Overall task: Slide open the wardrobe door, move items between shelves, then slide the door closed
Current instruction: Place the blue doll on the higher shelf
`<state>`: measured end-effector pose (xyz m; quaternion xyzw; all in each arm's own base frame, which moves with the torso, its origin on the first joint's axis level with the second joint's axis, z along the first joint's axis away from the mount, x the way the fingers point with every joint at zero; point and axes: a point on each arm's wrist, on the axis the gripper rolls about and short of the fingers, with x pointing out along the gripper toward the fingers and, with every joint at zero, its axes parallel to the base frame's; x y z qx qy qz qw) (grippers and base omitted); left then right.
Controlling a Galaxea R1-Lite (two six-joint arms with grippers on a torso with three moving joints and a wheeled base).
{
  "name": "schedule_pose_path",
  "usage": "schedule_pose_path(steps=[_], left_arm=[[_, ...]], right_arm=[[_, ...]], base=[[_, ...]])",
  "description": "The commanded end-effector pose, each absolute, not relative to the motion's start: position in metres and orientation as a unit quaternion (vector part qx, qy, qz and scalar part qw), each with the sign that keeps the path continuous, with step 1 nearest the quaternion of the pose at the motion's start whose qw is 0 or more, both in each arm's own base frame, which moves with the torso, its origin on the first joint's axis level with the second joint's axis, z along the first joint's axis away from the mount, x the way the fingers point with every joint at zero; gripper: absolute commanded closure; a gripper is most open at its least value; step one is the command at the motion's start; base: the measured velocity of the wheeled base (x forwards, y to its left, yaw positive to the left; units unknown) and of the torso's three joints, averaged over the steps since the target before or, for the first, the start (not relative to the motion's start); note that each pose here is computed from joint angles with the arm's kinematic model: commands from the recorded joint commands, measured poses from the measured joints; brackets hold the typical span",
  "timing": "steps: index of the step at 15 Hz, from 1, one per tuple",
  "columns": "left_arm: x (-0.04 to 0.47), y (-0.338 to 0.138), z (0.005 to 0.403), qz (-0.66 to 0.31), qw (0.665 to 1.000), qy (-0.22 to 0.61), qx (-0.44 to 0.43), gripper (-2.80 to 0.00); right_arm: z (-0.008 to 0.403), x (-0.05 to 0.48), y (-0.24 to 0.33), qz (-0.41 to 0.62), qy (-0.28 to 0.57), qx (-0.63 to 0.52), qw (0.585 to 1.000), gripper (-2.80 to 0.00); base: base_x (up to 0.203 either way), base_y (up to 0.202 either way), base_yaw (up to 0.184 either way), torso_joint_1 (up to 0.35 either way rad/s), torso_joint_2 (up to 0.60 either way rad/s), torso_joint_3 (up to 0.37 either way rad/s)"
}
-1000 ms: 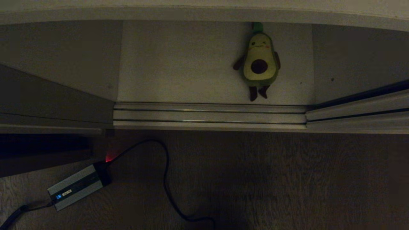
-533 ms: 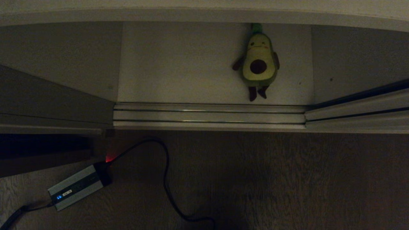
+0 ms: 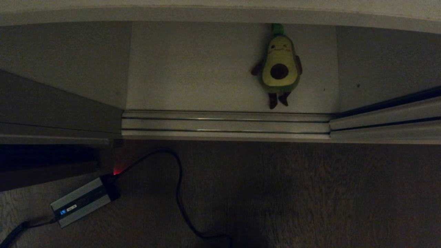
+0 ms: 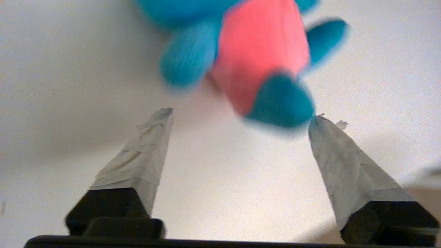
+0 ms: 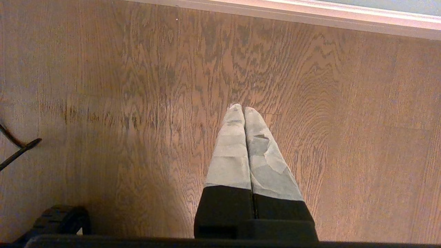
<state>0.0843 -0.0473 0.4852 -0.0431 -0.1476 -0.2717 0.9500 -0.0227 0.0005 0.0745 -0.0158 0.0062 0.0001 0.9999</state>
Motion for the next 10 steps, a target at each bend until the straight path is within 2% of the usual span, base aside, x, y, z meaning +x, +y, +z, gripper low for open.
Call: schedule_pose_path(steps=[1, 4, 5, 10], left_arm=[[0.050, -0.031, 0.484, -0.307, 0.939, -0.147, -0.048, -2.80], [0.030, -0.022, 0.465, -0.352, 0.932, -0.063, -0.062, -2.80], [0.023, -0.018, 0.458, -0.359, 0.930, -0.040, -0.067, 0.00], [-0.019, 0.003, 0.406, -0.369, 0.925, 0.062, -0.059, 0.00]], right_arm=[[0.073, -0.022, 0.000, 0.000, 0.008, -0.016, 1.000, 0.00], [0.073, -0.022, 0.000, 0.000, 0.008, -0.016, 1.000, 0.00], [0.073, -0.022, 0.000, 0.000, 0.008, -0.016, 1.000, 0.00], [0.074, -0.022, 0.000, 0.000, 0.008, -0.016, 1.000, 0.00]], base=[[0.000, 0.000, 0.000, 0.000, 0.00, 0.000], [0.000, 0.000, 0.000, 0.000, 0.00, 0.000], [0.000, 0.000, 0.000, 0.000, 0.00, 0.000], [0.000, 0.000, 0.000, 0.000, 0.00, 0.000]])
